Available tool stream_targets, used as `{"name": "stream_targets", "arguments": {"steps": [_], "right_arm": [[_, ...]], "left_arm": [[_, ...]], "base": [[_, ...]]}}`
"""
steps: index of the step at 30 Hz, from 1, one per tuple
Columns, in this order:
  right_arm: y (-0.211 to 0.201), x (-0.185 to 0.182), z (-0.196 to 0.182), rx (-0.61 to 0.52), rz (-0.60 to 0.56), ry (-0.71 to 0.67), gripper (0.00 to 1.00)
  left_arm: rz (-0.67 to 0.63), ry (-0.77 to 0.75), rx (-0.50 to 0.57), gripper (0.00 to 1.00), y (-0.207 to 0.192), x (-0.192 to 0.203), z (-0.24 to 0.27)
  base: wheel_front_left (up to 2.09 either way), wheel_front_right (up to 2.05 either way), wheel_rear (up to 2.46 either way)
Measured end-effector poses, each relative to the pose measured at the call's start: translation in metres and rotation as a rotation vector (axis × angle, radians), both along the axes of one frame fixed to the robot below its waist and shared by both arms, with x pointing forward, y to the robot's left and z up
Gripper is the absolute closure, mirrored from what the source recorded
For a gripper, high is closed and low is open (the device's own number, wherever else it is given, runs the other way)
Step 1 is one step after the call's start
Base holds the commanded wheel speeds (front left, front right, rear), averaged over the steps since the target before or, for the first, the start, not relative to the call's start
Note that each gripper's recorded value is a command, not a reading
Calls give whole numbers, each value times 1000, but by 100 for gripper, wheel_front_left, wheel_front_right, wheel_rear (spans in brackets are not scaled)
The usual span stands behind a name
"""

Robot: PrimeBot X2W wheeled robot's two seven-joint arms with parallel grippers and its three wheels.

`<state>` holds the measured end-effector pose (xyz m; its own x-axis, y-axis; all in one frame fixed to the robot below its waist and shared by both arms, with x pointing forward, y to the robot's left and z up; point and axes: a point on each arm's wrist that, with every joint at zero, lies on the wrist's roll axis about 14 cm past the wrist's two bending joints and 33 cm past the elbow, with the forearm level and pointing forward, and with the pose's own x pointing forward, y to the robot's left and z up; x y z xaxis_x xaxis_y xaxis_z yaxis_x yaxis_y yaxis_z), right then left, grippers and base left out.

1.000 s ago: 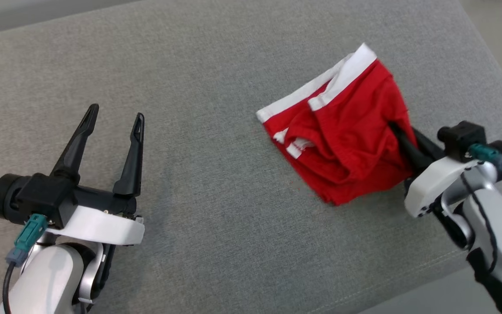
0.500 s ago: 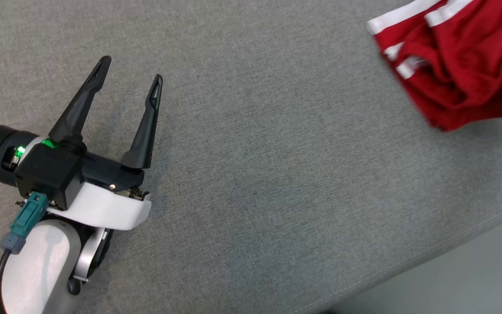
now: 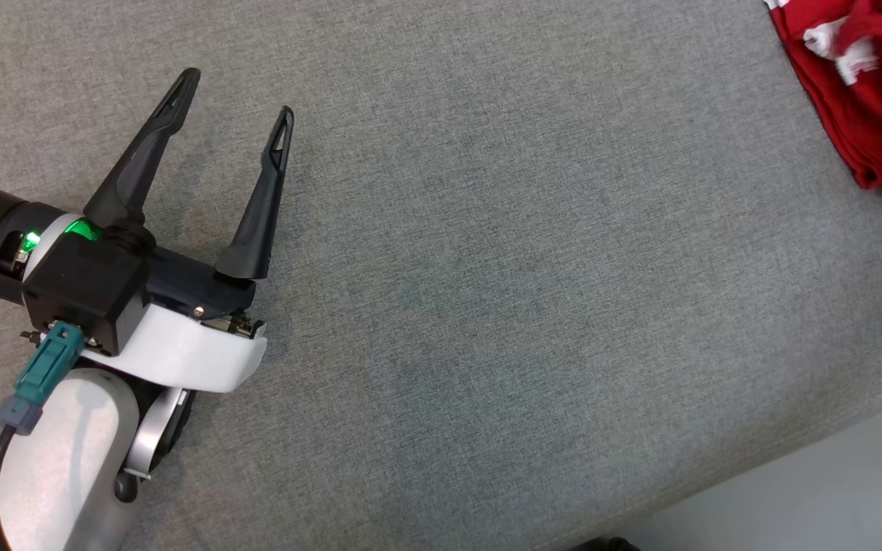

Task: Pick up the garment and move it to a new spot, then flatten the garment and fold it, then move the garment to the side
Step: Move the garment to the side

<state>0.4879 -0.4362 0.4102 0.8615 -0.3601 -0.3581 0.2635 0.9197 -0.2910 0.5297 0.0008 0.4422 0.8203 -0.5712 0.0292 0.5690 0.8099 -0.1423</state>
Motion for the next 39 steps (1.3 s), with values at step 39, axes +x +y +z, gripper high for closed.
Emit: {"name": "stream_targets", "arguments": {"steps": [39], "right_arm": [[216,-43,112,325,275,-503,0]], "left_arm": [[517,-36,40,0,153,-94,71]], "base": [[0,0,0]]}}
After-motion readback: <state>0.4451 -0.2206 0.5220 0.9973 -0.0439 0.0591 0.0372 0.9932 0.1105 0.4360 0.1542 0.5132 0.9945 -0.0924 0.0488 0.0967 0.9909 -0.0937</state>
